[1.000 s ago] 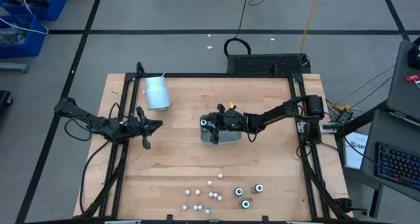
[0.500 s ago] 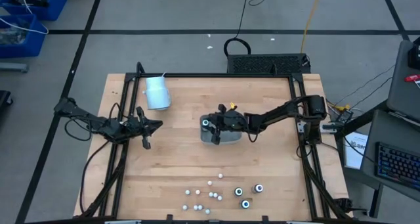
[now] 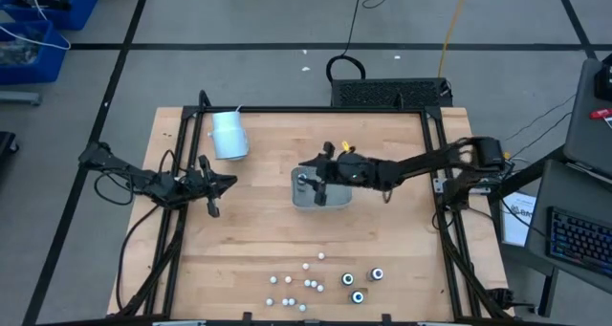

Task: Pick & Place food coloring
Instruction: Put the large black food coloring bottle into the bin

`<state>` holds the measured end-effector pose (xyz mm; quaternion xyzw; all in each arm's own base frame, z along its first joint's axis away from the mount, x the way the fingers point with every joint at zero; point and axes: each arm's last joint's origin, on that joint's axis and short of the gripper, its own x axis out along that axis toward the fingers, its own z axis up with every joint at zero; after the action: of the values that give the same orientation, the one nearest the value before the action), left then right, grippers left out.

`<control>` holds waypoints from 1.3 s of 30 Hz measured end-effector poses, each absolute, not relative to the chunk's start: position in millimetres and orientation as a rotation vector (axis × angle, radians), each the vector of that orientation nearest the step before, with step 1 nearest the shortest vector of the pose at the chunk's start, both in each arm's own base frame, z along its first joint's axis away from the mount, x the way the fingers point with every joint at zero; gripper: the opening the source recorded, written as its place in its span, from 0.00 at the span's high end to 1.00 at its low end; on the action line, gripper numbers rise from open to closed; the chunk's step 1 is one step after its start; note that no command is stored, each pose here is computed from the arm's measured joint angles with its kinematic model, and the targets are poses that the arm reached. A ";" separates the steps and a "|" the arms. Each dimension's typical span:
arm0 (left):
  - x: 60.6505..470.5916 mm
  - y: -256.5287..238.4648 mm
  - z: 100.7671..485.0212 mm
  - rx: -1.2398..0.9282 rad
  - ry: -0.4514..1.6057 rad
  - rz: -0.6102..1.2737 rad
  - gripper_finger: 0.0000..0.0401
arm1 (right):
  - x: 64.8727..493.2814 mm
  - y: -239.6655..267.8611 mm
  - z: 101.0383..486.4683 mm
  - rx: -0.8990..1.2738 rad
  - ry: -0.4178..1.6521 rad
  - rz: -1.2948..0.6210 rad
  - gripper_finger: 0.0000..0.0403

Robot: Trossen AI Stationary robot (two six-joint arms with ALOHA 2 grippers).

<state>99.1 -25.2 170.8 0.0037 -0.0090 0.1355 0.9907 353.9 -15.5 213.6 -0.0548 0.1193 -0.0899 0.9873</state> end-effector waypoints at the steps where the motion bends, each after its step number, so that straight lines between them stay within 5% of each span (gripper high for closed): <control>1: 99.1 -25.2 170.8 0.008 -0.018 0.272 0.90 | 349.0 -14.8 223.6 -0.117 0.230 -0.178 0.54; 10: 99.1 -25.2 170.8 0.033 -0.014 0.272 0.90 | 292.3 0.9 291.0 -0.135 0.228 -0.046 0.62; 20: 99.1 -25.2 170.8 0.031 -0.014 0.273 0.90 | 255.8 8.9 318.3 -0.111 0.206 0.149 0.98; 31: 99.1 -25.2 170.8 0.032 -0.014 0.273 0.90 | 245.7 4.8 332.8 -0.106 0.117 0.210 1.00; 39: 99.1 -25.2 170.8 0.025 -0.015 0.272 0.90 | 199.6 1.4 336.2 -0.102 0.020 0.192 1.00</control>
<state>99.1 -25.2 170.8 0.0125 -0.0076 0.1358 0.9906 199.6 1.4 336.2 -0.0511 0.0098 0.0956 0.9941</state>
